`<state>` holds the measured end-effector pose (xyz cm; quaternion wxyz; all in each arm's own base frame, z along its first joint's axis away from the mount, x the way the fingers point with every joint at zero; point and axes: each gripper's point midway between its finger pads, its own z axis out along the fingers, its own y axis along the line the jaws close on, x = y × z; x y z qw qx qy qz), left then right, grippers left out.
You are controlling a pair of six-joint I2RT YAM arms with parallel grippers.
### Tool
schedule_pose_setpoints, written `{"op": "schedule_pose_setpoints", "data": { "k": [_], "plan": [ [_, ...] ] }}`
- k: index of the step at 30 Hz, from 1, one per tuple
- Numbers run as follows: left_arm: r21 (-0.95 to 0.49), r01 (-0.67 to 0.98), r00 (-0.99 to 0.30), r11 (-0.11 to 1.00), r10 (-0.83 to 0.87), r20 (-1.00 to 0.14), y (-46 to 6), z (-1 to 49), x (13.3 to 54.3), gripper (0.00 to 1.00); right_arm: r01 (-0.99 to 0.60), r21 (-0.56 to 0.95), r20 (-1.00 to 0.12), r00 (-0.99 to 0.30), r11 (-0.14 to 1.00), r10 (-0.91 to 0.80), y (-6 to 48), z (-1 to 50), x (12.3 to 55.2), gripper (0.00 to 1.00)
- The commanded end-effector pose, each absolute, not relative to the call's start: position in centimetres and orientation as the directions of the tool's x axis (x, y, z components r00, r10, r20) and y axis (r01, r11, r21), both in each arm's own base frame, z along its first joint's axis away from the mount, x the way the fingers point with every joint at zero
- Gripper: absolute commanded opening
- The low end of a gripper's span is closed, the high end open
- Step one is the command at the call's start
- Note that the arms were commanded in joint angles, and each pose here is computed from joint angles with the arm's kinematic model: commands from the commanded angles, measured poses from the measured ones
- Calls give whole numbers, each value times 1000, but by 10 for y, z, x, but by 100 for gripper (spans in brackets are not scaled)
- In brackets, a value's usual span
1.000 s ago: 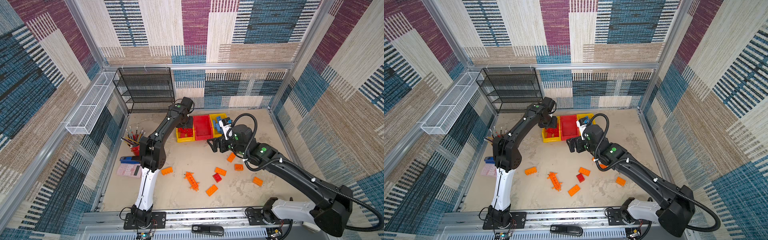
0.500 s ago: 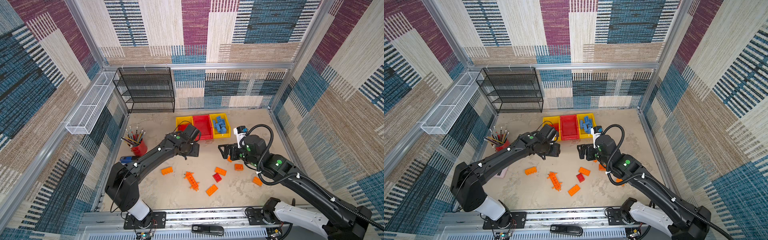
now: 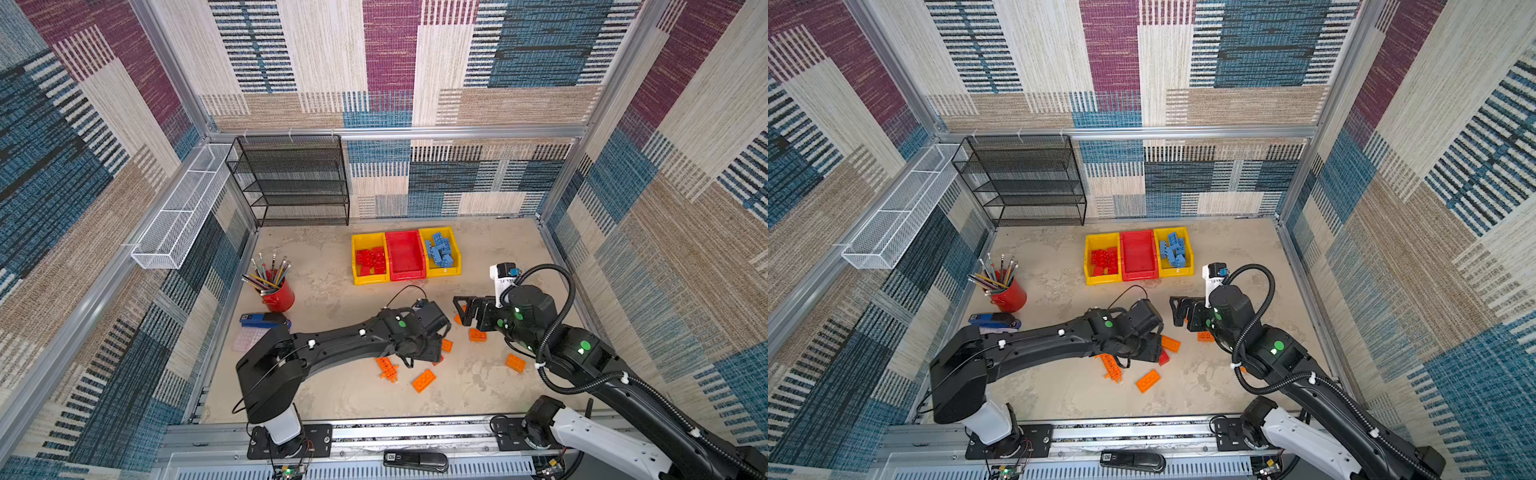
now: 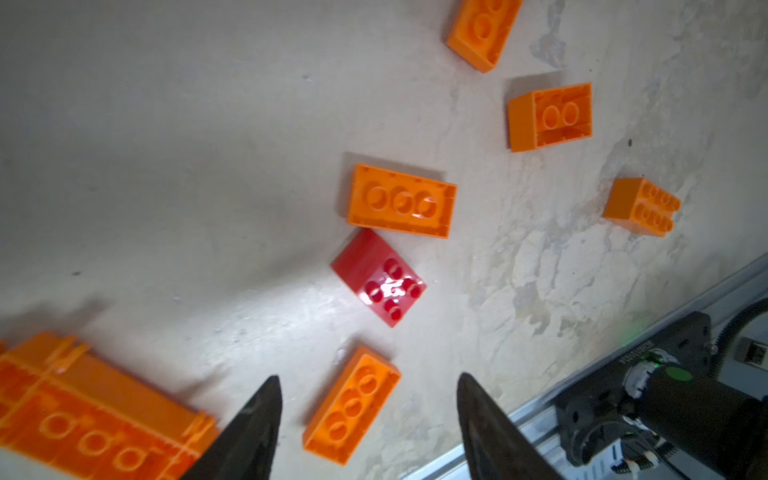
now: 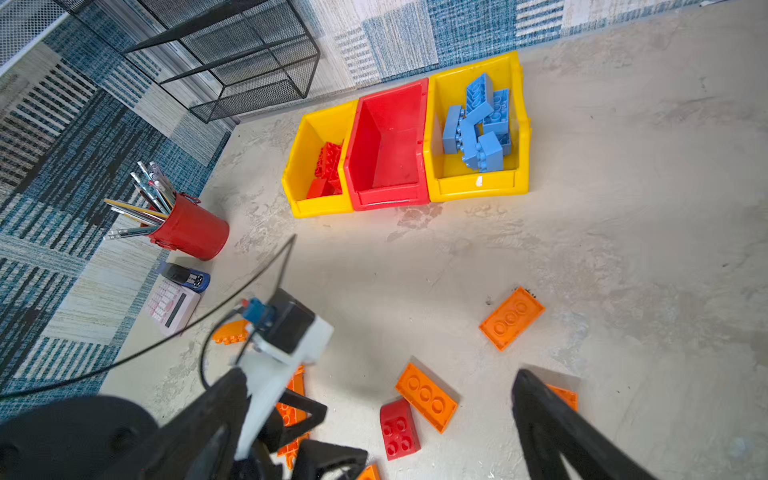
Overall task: Sort the legos into containers by color
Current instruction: Move the lego to the center of the table.
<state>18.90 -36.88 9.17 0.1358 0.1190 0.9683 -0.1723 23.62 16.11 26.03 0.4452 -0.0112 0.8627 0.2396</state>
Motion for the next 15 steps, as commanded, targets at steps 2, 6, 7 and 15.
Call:
{"op": "schedule_pose_setpoints", "data": {
  "k": [2, 6, 7, 15],
  "plan": [
    [-222, 290, -933, 931, 223, -283, -383, 76, 186, 68, -230, 416, -784, -581, 880, 219, 156, 269, 234, 99],
    [-162, 299, -935, 941, 255, -246, -388, 55, 185, 67, -230, 417, -793, -566, 880, 228, 151, 274, 230, 99],
    [-149, 300, -936, 942, 261, -236, -389, 50, 185, 67, -232, 417, -795, -562, 879, 229, 150, 276, 229, 99],
    [-94, 302, -935, 949, 275, -225, -387, 37, 189, 67, -250, 419, -806, -545, 873, 230, 149, 284, 227, 99]
  ]
}}
